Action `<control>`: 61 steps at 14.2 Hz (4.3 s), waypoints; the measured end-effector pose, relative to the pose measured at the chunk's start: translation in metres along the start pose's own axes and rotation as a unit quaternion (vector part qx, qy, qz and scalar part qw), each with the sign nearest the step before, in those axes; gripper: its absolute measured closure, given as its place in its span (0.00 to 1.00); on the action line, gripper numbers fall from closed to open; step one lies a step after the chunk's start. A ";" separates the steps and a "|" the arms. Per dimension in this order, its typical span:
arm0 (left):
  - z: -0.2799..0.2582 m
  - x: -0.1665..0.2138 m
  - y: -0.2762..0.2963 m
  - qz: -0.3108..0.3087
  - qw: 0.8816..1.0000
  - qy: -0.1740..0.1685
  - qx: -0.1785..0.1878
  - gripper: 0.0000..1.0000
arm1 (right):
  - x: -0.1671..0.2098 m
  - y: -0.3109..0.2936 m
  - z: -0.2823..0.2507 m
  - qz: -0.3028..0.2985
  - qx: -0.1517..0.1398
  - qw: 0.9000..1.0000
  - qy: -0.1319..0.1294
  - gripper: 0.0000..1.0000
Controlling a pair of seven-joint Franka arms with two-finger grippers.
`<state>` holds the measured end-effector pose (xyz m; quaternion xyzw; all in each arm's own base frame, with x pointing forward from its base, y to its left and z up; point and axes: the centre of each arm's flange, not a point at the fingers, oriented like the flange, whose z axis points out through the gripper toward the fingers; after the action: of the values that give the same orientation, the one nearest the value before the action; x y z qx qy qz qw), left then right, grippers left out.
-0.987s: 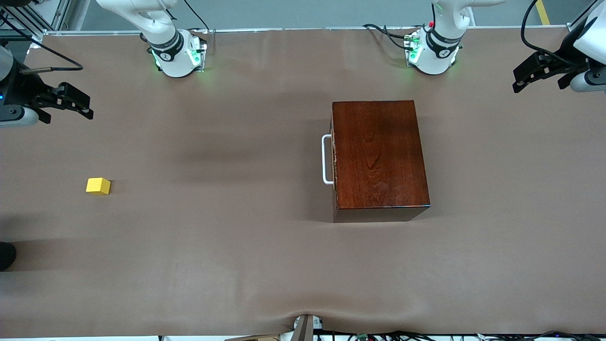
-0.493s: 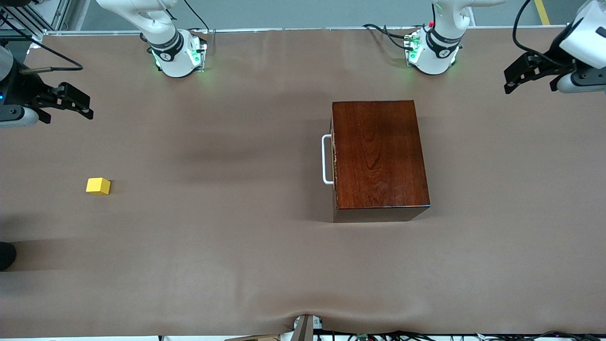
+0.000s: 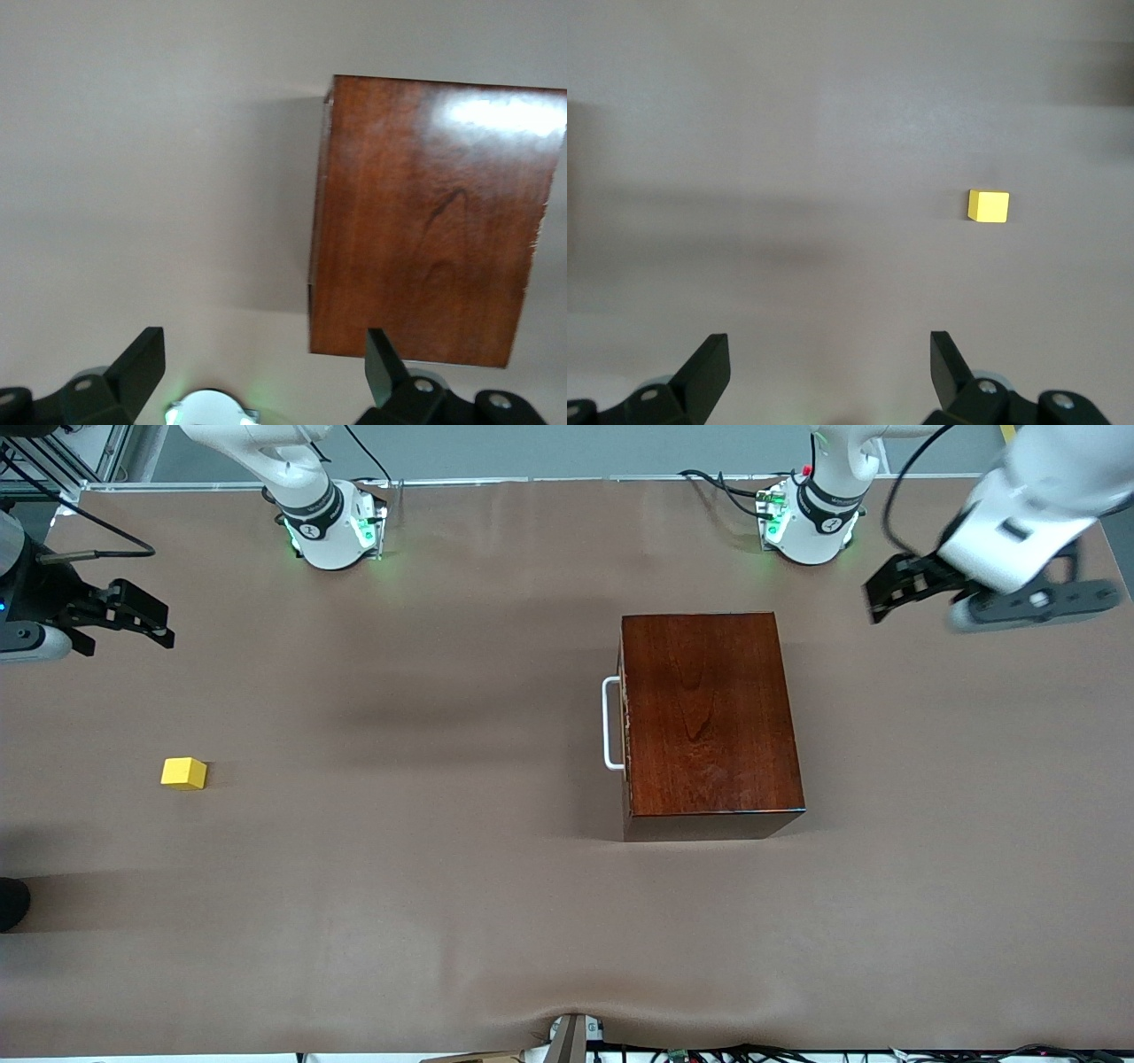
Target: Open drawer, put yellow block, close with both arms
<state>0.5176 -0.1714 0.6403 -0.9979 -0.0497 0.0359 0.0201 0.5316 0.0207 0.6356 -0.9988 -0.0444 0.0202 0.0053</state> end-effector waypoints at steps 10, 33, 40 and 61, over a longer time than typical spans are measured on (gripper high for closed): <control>0.063 0.004 0.182 -0.042 0.999 0.007 -0.002 0.00 | 0.001 -0.003 -0.014 -0.003 -0.001 1.000 0.019 0.00; 0.279 -0.073 0.402 -0.050 0.990 0.099 0.091 0.00 | 0.024 0.012 0.037 0.008 0.004 0.998 -0.068 0.00; 0.292 -0.074 0.405 0.047 0.988 0.094 0.111 0.00 | 0.026 0.012 0.050 0.009 0.003 0.996 -0.092 0.00; 0.339 -0.076 0.402 0.034 0.983 0.080 0.164 0.00 | 0.026 0.086 0.169 0.072 0.008 0.989 -0.129 0.00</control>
<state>0.4566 -0.5665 0.2898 -0.9819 -0.0070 -0.0360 0.1860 0.5578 -0.0614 0.4642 -0.9883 0.0273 0.1498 0.0065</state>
